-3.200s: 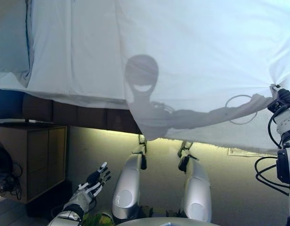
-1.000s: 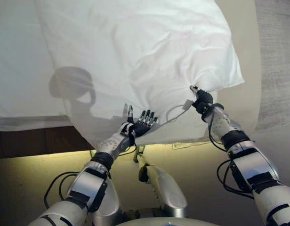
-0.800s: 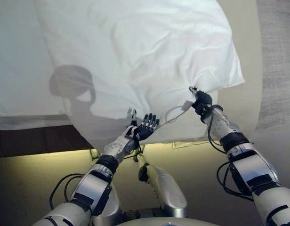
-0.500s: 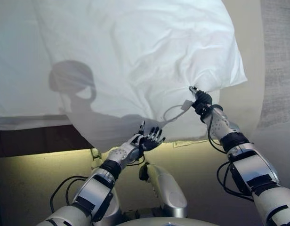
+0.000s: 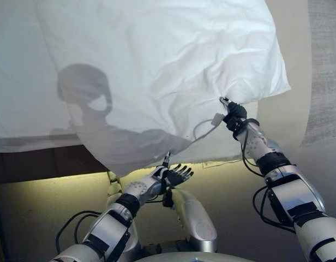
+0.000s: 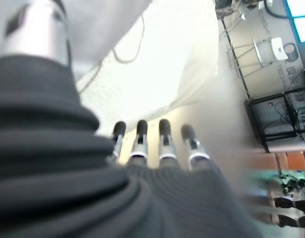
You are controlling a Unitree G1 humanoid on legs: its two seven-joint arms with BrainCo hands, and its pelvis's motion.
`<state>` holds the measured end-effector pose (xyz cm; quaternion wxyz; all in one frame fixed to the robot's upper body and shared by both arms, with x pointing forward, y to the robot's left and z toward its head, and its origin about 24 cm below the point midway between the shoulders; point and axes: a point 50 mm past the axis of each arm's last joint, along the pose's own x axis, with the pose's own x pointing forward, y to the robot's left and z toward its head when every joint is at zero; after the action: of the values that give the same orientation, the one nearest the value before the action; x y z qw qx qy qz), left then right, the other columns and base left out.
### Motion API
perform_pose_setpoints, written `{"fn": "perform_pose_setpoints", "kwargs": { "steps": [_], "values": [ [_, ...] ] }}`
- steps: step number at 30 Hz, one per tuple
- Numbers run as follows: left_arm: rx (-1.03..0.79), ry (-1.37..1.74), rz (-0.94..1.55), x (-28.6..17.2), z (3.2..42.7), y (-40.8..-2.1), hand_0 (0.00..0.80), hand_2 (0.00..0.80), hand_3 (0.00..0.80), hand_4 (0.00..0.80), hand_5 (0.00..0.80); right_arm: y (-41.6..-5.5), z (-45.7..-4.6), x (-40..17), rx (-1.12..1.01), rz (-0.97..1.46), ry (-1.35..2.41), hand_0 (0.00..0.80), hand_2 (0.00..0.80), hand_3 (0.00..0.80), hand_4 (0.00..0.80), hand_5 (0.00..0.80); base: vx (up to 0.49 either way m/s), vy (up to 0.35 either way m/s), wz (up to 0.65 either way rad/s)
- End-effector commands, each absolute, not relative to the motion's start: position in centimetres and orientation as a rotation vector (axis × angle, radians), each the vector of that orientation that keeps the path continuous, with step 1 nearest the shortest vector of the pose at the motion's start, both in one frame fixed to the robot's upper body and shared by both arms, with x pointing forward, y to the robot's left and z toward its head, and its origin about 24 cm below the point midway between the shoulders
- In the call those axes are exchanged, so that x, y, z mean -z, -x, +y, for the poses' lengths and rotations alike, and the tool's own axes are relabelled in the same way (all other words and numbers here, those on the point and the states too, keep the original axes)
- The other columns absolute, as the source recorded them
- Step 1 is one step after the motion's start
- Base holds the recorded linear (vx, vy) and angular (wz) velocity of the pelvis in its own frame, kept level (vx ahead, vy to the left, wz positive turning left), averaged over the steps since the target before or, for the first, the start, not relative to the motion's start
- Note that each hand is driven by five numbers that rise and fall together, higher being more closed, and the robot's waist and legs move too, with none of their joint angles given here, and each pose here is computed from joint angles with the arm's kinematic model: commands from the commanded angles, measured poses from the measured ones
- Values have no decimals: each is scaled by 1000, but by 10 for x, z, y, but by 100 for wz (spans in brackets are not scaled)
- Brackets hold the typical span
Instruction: Make the bed neatly
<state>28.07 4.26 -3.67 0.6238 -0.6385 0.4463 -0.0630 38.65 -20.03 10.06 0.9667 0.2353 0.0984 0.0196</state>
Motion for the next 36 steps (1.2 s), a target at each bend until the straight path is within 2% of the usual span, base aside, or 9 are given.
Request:
{"fn": "perform_pose_setpoints", "kwargs": {
  "steps": [1,9,19,27,34,35,36],
  "values": [
    [449,1607,947,1,-6,-282,0,0,0,0,0,-396,-212,-162,-116,0,-413,800,800,800,800,800,0,0,0],
    [475,1682,658,-25,3,-309,0,0,0,0,0,-396,-208,-154,-115,23,-425,800,800,800,800,800,2,-11,-2],
    [542,1717,525,-51,3,-326,0,0,0,0,0,-395,-205,-143,-125,53,-429,800,800,800,800,800,0,0,0],
    [407,1724,414,-46,23,-337,0,0,0,0,0,-396,-208,-144,-119,53,-427,800,800,800,800,800,-34,1,0],
    [221,1732,298,-32,62,-345,0,0,0,0,0,-394,-213,-141,-103,60,-437,800,800,800,800,800,0,0,0],
    [198,1731,285,-30,68,-345,113,113,113,113,113,-394,-214,-139,-101,61,-440,800,800,800,800,800,0,0,0],
    [175,1728,272,-28,74,-346,634,634,634,634,634,-393,-215,-138,-99,62,-442,800,800,800,800,800,0,0,0]
  ]
}}
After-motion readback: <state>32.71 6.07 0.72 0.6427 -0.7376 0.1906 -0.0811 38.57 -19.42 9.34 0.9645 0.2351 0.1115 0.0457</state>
